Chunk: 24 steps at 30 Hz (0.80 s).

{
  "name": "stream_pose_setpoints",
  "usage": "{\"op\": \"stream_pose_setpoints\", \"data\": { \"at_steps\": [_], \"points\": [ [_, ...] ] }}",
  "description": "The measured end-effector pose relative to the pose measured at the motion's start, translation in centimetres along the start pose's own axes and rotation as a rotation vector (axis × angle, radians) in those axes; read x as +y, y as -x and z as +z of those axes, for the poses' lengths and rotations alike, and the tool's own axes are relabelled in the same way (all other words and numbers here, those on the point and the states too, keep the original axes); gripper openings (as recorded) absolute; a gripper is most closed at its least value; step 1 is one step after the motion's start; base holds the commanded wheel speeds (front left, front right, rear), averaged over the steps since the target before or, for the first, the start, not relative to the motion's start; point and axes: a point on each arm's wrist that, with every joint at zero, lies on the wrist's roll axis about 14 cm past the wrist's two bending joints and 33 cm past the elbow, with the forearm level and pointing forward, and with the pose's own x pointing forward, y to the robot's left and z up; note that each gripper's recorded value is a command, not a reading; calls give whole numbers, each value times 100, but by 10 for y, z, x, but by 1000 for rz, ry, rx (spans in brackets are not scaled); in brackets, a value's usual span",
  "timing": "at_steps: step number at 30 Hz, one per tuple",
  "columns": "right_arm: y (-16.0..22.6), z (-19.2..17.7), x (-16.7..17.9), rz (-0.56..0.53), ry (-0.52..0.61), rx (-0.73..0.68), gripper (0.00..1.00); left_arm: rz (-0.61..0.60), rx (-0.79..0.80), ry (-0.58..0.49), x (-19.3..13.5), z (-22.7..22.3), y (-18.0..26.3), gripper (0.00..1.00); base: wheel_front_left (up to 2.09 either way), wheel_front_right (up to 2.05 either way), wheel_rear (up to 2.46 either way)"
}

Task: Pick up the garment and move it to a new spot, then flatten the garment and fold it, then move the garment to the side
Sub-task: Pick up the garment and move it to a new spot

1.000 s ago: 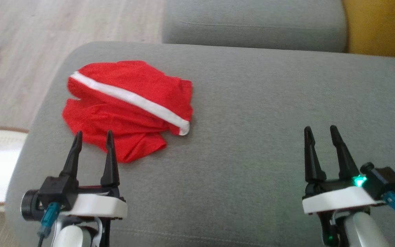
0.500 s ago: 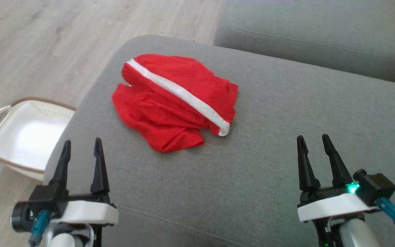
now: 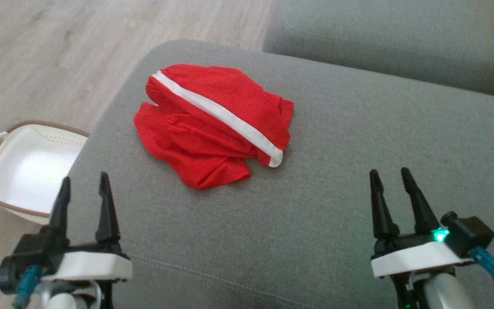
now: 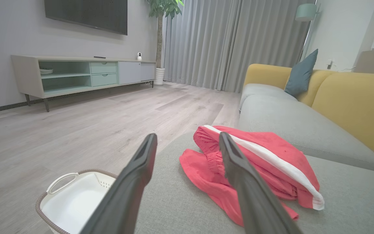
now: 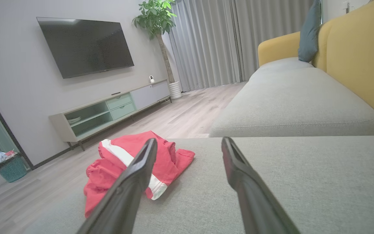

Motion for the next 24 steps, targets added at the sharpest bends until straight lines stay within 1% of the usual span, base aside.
{"op": "stream_pose_setpoints", "data": {
  "at_steps": [3, 4, 7, 9, 14, 16, 18, 24],
  "points": [
    [1, -1, -15, -42, 1, 1, 100, -9, 1, -8, 2, -1, -10, 100, 0, 0, 0],
    [1, -1, -15, -42, 1, 1, 100, -9, 1, -8, 2, -1, -10, 100, 0, 0, 0],
    [3, -4, -35, -95, 3, 5, 100, -28, 10, -29, 2, -5, -28, 100, 0, 0, 0],
    [4, -5, -50, -134, 9, 5, 100, -34, 13, -17, 2, -8, -43, 100, 0, 0, 0],
    [-5, 2, -83, -209, 28, -28, 100, -130, 25, -83, -11, -15, -90, 100, 0, 0, 0],
    [-10, 4, -94, -230, 38, -41, 100, -167, 74, -112, -16, -32, -109, 100, 0, 0, 0],
    [-14, 4, -106, -255, 45, -46, 100, -186, 157, -139, -18, -50, -129, 100, 0, 0, 0],
    [-18, -7, -134, -312, 45, -36, 100, -247, 409, -156, -37, -103, -178, 100, 0, 0, 0]
  ]
}}
